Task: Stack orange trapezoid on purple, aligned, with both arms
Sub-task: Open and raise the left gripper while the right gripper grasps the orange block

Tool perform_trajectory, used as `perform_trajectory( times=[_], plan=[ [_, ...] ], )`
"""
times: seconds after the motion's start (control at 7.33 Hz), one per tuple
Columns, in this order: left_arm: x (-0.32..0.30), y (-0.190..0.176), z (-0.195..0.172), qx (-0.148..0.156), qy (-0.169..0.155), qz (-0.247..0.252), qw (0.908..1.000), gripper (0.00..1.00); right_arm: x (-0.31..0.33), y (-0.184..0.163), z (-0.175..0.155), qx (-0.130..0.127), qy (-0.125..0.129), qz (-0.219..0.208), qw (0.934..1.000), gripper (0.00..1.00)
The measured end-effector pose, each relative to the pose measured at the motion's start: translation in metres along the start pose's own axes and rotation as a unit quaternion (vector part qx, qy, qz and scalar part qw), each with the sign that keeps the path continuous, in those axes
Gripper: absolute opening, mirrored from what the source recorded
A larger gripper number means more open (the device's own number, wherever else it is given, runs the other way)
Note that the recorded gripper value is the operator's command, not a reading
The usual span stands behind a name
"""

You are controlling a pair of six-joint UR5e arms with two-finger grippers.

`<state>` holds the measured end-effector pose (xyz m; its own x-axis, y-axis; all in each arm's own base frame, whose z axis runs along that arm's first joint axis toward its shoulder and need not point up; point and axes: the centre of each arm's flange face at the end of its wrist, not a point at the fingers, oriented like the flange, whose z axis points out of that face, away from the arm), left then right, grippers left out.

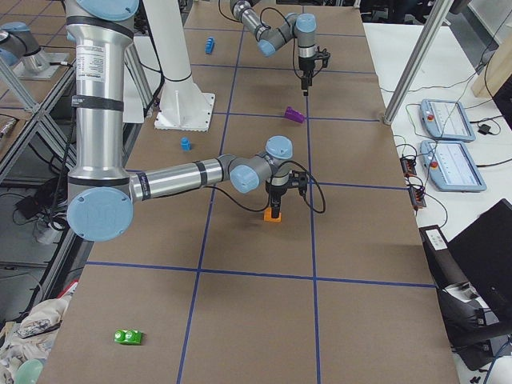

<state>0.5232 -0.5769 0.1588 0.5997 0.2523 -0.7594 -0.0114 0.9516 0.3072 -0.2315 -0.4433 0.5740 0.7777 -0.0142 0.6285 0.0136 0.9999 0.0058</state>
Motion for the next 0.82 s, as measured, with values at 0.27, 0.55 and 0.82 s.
perform_trajectory(
  times=[0.27,0.55,0.82],
  plan=[
    [-0.0020,-0.0004,-0.0011,0.001,0.000,-0.001,1.0000,1.00,0.0056,-0.0022,0.0127,0.000,-0.004,-0.004,1.0000,0.39],
    [-0.0031,-0.0006,-0.0016,0.001,-0.001,-0.002,1.0000,1.00,0.0058,-0.0030,0.0164,-0.001,-0.011,-0.005,0.9999,0.00],
    [-0.0066,-0.0035,-0.0058,0.002,-0.003,-0.004,1.0000,1.00,0.0020,0.0003,0.0113,-0.008,-0.026,-0.008,0.9996,0.00]
  ],
)
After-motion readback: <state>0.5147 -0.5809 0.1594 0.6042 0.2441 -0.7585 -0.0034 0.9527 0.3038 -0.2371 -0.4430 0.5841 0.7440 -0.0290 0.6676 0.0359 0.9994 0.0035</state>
